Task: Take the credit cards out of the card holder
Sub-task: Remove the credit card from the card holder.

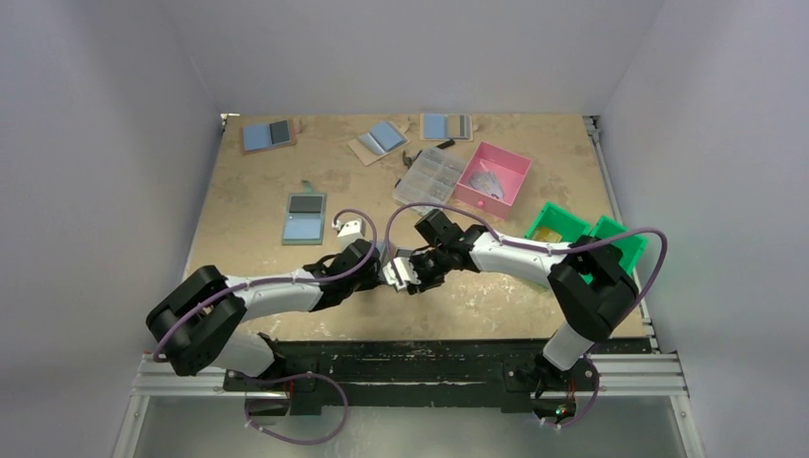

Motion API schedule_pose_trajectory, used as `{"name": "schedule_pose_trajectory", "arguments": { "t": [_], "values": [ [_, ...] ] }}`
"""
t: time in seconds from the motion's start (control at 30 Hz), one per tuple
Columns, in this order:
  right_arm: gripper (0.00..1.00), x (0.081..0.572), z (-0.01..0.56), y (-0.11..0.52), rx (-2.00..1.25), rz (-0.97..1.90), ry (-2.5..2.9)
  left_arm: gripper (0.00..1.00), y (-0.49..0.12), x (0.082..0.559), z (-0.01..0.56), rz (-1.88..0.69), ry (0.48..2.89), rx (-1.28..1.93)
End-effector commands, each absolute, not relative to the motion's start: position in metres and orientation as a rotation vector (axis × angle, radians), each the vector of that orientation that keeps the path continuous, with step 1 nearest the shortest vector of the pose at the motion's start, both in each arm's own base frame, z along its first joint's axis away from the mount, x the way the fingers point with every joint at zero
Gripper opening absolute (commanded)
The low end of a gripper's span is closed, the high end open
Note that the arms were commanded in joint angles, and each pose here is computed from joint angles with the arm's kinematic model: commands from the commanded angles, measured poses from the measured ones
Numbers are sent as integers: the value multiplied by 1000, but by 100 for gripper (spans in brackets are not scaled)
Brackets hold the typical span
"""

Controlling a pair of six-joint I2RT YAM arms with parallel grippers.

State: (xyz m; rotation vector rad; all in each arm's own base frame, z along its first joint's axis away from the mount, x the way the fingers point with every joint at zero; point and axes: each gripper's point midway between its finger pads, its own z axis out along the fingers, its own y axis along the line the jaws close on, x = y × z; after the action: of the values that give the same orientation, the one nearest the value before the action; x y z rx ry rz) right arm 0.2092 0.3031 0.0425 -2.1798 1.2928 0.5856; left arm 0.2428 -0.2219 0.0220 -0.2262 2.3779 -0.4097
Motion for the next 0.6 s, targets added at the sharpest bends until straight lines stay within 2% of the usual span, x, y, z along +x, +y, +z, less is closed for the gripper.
{"name": "schedule_pose_trajectory", "arguments": {
  "t": [0.0, 0.33, 0.57],
  "values": [
    [34, 217, 72, 325, -2104, 611, 1229, 11, -231, 228, 17, -499, 2428, -199],
    [35, 213, 85, 329, -2049, 725, 1265, 11, -230, 227, 27, -537, 2396, -206],
    [36, 215, 110, 338, -1876, 942, 1394, 11, -233, 228, 33, -557, 2377, -180]
  ]
}}
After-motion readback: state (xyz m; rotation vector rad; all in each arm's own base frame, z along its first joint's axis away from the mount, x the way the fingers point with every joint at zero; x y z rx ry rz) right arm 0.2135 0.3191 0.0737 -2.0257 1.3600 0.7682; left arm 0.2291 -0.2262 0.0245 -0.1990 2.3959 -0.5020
